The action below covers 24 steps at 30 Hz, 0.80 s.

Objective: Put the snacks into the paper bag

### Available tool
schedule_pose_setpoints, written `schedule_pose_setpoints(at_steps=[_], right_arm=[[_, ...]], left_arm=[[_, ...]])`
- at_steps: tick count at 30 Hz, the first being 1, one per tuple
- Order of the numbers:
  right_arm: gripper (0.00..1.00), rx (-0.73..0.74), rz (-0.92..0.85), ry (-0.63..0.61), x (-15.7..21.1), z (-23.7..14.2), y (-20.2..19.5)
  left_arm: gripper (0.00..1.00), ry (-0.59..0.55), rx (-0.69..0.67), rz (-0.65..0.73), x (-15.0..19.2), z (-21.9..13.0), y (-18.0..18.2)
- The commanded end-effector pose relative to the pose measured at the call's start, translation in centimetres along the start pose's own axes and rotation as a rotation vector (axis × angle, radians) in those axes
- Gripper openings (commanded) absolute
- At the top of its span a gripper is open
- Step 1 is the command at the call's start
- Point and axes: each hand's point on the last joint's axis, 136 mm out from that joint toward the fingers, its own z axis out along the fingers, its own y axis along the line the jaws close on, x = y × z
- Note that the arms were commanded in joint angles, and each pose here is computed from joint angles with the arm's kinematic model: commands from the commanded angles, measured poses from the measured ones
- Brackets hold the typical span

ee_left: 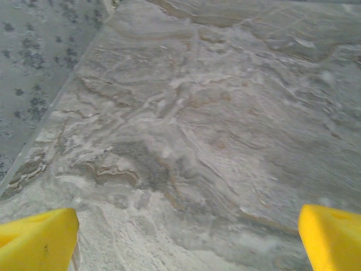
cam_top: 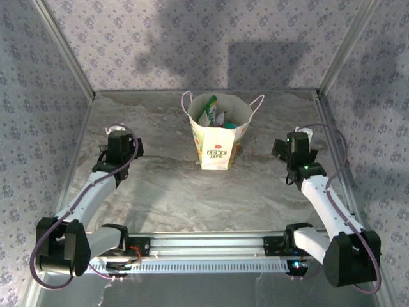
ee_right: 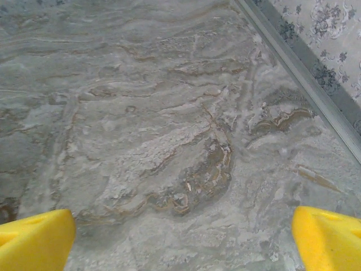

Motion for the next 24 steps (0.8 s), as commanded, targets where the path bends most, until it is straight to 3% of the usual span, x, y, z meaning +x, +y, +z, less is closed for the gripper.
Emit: schedule_pose_setpoints(at_steps=[1,10,24], right_arm=[[1.0,0.054,0.038,-0.127,-1.5,0.6,-1.1],[1.0,0.163,0.001,-0.171,0.7,3.1,-2.9],[1.0,0.073,-0.081,-0.23,1.6,6.7,-0.9]], left_arm=[[0.99,-0.143,-0.047,-0.06,-2.2,0.0,1.4],[1.0,-0.256,-0.135,-0.141,0.5,1.8,4.1],[1.0,-0.247,-0.031,0.023,1.6,5.5,1.5]])
